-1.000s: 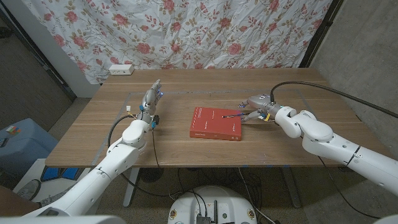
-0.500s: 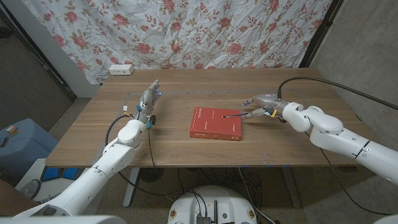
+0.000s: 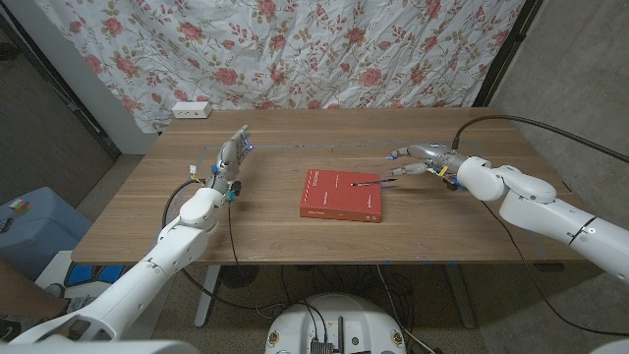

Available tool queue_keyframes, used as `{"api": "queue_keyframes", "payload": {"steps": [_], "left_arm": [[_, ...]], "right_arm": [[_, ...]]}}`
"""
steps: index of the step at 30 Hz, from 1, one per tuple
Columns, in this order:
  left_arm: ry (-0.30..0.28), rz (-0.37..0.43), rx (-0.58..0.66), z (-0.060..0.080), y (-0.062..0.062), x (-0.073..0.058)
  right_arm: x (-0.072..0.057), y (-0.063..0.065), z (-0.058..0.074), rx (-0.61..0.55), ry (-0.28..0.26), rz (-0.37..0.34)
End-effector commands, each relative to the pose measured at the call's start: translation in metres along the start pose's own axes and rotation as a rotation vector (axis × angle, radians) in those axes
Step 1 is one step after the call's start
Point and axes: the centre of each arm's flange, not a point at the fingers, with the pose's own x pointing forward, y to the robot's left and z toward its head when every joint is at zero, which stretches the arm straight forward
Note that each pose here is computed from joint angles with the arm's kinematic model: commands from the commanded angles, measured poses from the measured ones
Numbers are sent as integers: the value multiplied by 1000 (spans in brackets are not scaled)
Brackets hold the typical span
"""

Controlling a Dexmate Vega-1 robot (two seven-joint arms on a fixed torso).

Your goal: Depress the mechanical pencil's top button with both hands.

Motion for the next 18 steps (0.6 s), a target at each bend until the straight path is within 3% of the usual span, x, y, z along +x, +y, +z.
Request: {"api": "queue_keyframes", "payload": {"steps": [1,18], "left_arm": [[-30,-28,-13,-5,0,9],[-54,3,-18,-9,-16,22]], "right_arm": [[5,-4,-23,198,6,-121],[13,-8,-46,470,8,-265]]}}
